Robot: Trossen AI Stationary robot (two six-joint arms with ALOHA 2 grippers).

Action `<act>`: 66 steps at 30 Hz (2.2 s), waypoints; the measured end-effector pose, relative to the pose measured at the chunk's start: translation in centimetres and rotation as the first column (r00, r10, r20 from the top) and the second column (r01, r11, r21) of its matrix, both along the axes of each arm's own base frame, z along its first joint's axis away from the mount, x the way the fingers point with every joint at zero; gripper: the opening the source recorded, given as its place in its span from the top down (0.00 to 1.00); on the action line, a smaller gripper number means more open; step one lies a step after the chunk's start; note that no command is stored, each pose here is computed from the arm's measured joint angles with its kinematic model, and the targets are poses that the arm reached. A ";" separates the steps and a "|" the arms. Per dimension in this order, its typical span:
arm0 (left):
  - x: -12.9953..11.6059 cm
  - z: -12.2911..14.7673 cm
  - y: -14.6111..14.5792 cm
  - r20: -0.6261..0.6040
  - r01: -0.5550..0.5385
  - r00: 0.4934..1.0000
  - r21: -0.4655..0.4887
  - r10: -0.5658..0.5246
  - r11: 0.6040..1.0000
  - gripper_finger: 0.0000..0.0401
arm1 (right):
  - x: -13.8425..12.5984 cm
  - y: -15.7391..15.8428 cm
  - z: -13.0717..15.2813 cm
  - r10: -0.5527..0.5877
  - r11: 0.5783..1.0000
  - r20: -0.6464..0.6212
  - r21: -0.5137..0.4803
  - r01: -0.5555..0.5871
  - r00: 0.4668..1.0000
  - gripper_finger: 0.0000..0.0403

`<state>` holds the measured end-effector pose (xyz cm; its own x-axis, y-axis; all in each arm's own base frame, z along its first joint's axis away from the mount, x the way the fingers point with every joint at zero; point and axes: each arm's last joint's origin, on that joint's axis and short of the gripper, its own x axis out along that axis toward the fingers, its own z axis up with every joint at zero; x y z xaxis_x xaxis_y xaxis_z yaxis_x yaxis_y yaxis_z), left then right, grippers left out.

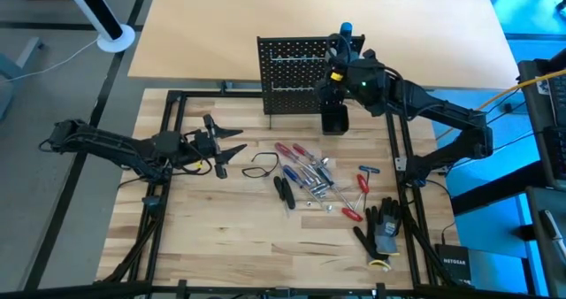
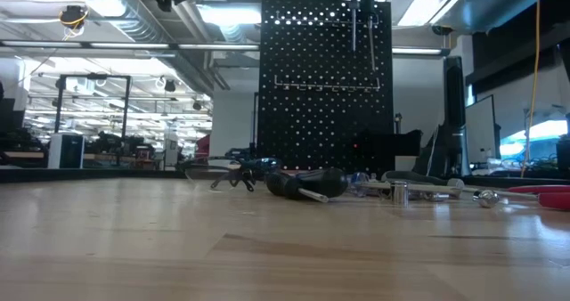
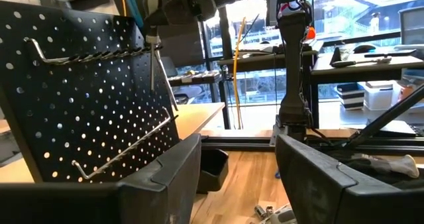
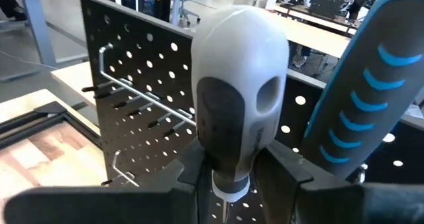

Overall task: Hang tools onto peg board
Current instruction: Hang the gray screwdriver on the peg board

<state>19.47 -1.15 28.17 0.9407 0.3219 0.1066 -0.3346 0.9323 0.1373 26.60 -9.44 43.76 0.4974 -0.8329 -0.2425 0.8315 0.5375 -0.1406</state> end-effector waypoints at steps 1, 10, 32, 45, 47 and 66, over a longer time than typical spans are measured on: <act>0.0 0.0 0.0 0.000 0.000 1.000 0.000 0.000 1.000 0.54 | 0.0 -0.1 0.0 -0.005 1.000 0.000 0.000 0.005 1.000 0.77; 0.0 0.0 0.0 0.000 -0.002 1.000 0.000 0.002 1.000 0.54 | -0.2 -0.6 0.1 -0.027 1.000 0.009 -0.003 0.027 1.000 0.77; 0.0 0.0 0.1 -0.001 -0.008 1.000 0.000 0.008 1.000 0.54 | 1.3 -2.4 -1.3 -0.096 0.995 -0.006 0.005 0.096 0.995 0.77; 0.0 -0.1 0.1 -0.003 -0.006 1.000 -0.007 0.006 1.000 0.54 | 1.5 -2.5 -2.0 -0.106 0.994 -0.054 0.017 0.107 0.993 0.66; 0.0 -0.1 0.1 -0.004 -0.006 1.000 -0.007 0.006 1.000 0.54 | 1.4 -2.5 -2.0 -0.108 0.994 -0.060 0.017 0.110 0.992 0.63; 0.0 -0.1 0.1 -0.012 -0.006 1.000 -0.006 0.006 1.000 0.54 | -0.5 -1.6 -0.1 -0.060 0.998 0.039 0.028 0.059 0.997 0.51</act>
<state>19.49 -1.01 28.03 0.9399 0.3285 0.0932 -0.3389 0.9309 0.1361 26.13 -11.07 43.68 0.4571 -0.8548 -0.2458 0.8666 0.4902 -0.0932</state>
